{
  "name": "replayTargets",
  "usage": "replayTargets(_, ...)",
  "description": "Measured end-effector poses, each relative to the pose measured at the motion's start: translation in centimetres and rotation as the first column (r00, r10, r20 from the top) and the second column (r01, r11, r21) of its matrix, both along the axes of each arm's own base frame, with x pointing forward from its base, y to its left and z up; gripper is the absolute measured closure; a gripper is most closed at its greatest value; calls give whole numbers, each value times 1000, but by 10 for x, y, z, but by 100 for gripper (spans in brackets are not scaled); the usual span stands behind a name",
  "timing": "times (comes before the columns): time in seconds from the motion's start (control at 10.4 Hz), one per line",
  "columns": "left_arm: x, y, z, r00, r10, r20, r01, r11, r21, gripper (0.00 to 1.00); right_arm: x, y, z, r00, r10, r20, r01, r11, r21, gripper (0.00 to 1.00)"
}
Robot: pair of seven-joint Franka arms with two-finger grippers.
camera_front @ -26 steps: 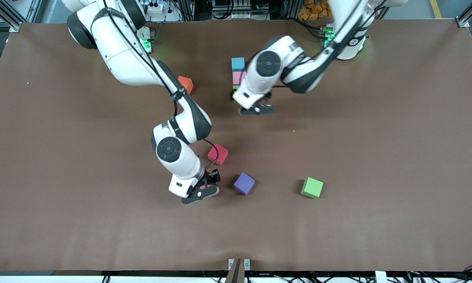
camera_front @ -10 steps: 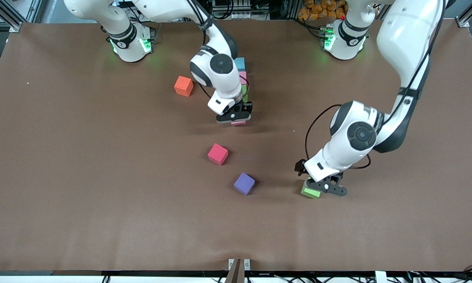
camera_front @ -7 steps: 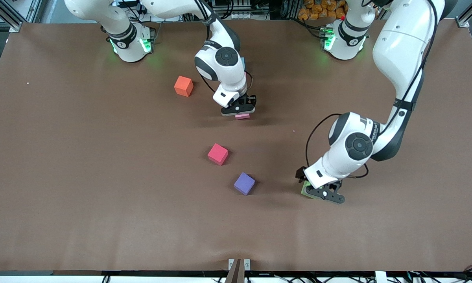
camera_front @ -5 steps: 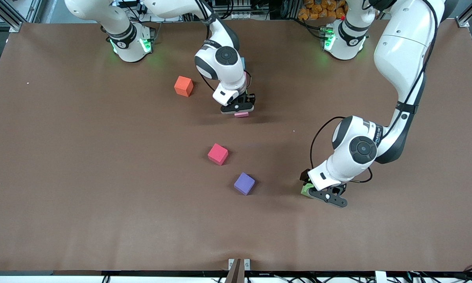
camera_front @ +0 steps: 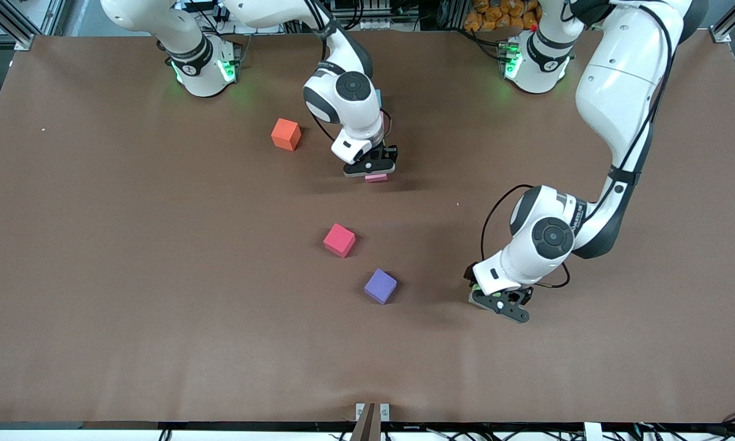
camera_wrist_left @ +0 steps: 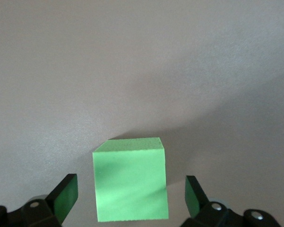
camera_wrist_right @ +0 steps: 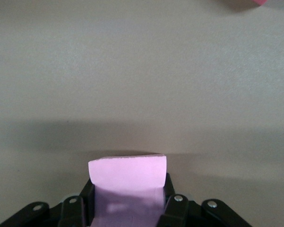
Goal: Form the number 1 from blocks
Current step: 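Grasp the second green cube with the left gripper and lift it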
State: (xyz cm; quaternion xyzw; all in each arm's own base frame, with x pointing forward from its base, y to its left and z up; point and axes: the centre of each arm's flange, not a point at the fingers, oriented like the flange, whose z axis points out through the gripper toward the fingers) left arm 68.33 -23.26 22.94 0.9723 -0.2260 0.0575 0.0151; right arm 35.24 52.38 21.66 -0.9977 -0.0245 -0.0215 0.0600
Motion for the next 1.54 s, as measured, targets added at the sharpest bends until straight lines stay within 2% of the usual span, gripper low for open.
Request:
replayTargets(0.29, -1, -1, -6, 1000, -3, -6, 3, 1000, 1, 7, -5, 2, -1, 1000, 2, -1, -2, 1000, -1, 44)
replayTargets(0.58, -2, -5, -6, 1000, -12, -4, 12, 1000, 3, 41, -9, 4, -1, 1000, 10, -2, -10, 1000, -2, 44)
replayTargets(0.77, -2, -7, -6, 1000, -10, -1, 10, 1000, 1, 41, -14, 6, -2, 1000, 19, 0, -19, 1000, -1, 44)
replayTargets(0.96, -5, -12, -5, 999, 40, -6, -40, 999, -4, 41, -21, 7, -2, 1000, 30, 2, -30, 1000, -1, 44)
replayTargets(1.25, -24, -33, 19, 989, 133, -59, -133, 991, 18, 41, -25, 7, -2, 999, 34, 3, -34, 999, -2, 43)
replayTargets(1.44, -39, -49, 47, 982, 164, -98, -162, 986, 24, 47, -25, 6, -3, 1000, 7, -1, -7, 1000, -4, 37)
replayTargets(1.54, -44, -52, 57, 981, 163, -108, -161, 987, 25, 47, -26, 5, -4, 1000, -2, -4, 2, 1000, -7, 27)
